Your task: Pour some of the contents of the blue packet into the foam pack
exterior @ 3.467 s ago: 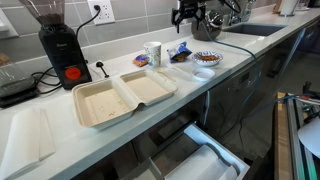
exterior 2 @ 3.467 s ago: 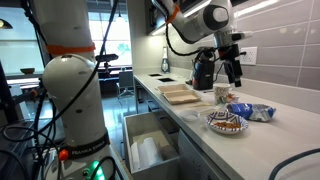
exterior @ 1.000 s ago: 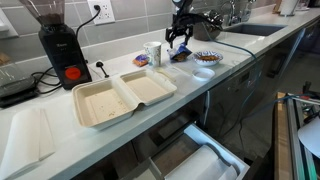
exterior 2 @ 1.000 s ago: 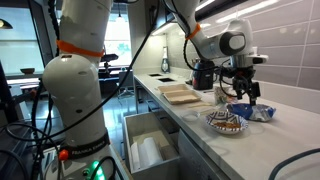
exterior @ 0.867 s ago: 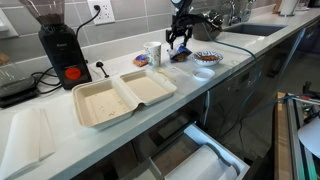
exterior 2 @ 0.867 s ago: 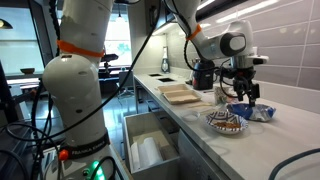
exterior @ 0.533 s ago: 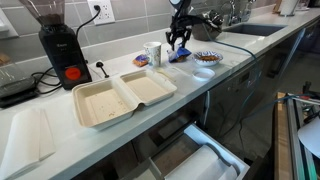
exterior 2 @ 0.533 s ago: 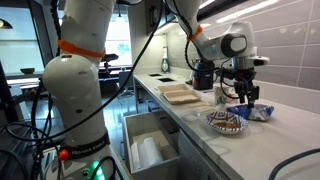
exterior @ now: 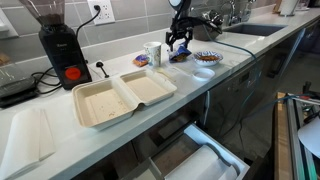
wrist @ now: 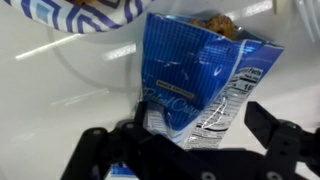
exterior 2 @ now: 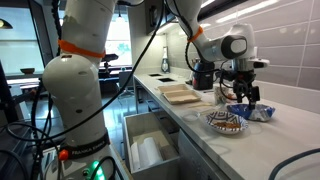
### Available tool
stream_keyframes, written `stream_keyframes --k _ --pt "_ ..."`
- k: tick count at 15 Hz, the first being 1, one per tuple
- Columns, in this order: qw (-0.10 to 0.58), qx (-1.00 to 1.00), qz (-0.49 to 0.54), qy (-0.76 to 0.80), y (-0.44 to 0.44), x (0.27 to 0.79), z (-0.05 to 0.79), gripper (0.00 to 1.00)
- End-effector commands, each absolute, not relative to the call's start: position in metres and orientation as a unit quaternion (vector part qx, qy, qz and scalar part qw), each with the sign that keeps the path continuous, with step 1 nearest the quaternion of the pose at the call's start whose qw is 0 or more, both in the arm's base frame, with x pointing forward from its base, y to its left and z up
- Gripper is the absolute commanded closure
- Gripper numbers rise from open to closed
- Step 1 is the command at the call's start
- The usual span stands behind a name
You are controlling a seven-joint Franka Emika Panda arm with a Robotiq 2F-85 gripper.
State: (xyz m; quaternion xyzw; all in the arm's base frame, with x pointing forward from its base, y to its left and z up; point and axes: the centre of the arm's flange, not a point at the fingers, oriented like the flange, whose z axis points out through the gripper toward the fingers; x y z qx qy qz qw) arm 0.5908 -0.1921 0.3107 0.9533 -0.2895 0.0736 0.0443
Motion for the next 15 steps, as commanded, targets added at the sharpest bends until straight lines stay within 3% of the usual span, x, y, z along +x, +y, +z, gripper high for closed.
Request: stream_keyframes --k 1,9,10,15 --pt "0.036 0.952 0.055 -0.298 -0.1930 0.5958 0.3038 0.35" --pt "0.032 0.951 0.053 -0.303 -0.1939 0.5946 0.3011 0.96" --pt "0.032 0.951 0.053 -0.304 -0.1940 0.5942 0.3012 1.00" --pt "0.030 0.948 0.058 -0.310 -0.1953 0.5886 0.3056 1.00"
